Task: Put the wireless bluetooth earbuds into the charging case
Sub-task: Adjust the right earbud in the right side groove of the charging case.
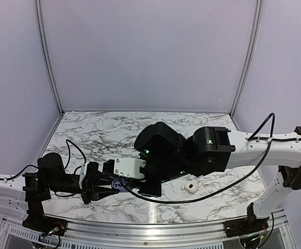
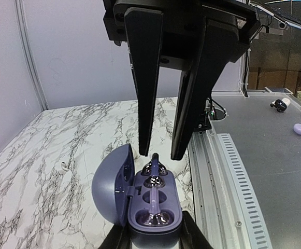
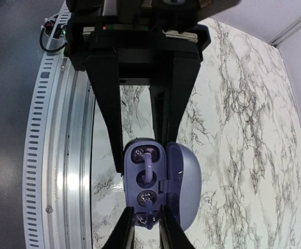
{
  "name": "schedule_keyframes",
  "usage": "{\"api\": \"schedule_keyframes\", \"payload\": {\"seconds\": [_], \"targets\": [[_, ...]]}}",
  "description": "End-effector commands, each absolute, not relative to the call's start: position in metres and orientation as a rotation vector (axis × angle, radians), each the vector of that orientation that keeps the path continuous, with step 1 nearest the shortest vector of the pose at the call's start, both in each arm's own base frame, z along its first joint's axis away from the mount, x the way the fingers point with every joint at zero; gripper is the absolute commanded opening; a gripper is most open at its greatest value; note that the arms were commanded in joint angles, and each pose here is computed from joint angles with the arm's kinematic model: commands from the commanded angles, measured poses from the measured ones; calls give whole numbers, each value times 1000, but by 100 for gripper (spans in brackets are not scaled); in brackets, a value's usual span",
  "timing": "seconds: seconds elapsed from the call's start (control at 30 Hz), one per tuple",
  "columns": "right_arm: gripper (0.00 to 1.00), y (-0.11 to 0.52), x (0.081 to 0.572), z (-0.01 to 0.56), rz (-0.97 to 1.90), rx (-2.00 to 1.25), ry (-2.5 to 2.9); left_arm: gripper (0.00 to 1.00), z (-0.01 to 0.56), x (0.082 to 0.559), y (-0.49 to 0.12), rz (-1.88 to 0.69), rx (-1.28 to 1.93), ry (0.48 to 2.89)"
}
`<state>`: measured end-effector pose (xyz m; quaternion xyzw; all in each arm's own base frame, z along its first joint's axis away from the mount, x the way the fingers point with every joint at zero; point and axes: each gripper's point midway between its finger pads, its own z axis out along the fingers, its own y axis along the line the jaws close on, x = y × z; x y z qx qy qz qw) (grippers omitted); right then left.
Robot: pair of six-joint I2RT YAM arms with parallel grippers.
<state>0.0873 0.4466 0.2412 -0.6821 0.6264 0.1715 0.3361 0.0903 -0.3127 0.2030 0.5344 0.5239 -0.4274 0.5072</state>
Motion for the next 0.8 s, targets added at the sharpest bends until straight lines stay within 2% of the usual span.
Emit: {"api": "schedule_keyframes", "payload": {"seconds": [0.0,0.33,0.43,0.6,0.77], "targets": [[18,443,92,240,424,-1771,1656,0,230,89,-317,-1043,1266,1170],[14,443,91,227,408,-1813,1671,0,231,89,-316,-1043,1263,1168],[19,443,89,223,409,-1833,1676,0,231,89,-316,-1042,1264,1166],[4,444,89,225,413,-1826,1668,0,230,89,-316,-1042,1265,1169],[11,446,89,226,420,-1827,1666,0,228,89,-317,-1044,1270,1174]]}}
